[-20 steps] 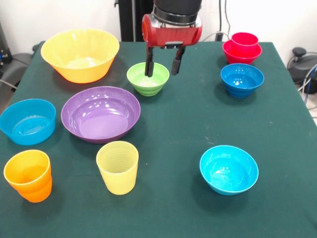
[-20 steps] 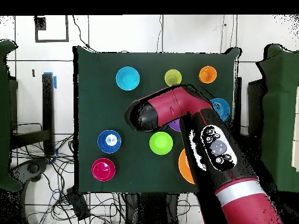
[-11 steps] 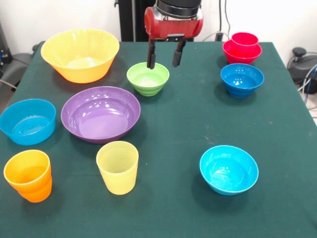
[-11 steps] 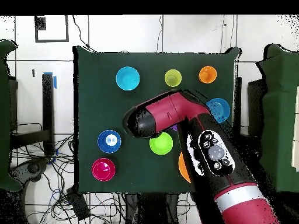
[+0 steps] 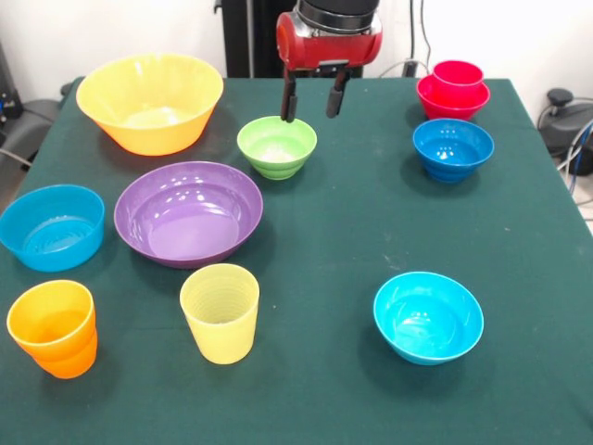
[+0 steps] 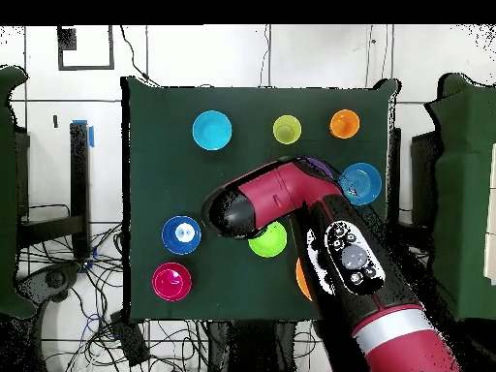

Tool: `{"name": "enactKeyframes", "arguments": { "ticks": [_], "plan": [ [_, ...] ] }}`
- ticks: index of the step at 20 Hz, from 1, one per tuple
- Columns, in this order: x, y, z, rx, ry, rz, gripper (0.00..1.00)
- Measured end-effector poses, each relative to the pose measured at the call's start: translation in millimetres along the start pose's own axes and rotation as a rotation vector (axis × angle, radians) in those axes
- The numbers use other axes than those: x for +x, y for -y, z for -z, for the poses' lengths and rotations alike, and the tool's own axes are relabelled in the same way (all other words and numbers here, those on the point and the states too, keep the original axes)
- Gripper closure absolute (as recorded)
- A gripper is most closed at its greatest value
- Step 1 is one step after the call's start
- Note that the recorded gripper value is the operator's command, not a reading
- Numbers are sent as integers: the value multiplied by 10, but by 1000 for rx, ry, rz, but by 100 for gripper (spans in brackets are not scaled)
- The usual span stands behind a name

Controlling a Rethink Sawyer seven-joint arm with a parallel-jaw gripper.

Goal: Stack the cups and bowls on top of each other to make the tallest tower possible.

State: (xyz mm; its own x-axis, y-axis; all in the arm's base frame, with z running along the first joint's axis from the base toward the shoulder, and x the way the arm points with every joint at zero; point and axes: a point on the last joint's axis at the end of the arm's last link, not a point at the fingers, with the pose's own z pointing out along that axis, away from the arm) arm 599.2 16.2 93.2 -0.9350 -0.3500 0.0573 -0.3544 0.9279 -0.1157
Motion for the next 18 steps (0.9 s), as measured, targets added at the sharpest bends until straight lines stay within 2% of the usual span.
{"name": "enactKeyframes", "arguments": {
  "ticks": [5, 13, 18],
  "plan": [
    [65, -62, -52, -12, -15, 8, 0],
    [59, -105, -122, -28, -5, 10, 0],
    [82, -157, -209, -45, -15, 12, 0]
  ]
}}
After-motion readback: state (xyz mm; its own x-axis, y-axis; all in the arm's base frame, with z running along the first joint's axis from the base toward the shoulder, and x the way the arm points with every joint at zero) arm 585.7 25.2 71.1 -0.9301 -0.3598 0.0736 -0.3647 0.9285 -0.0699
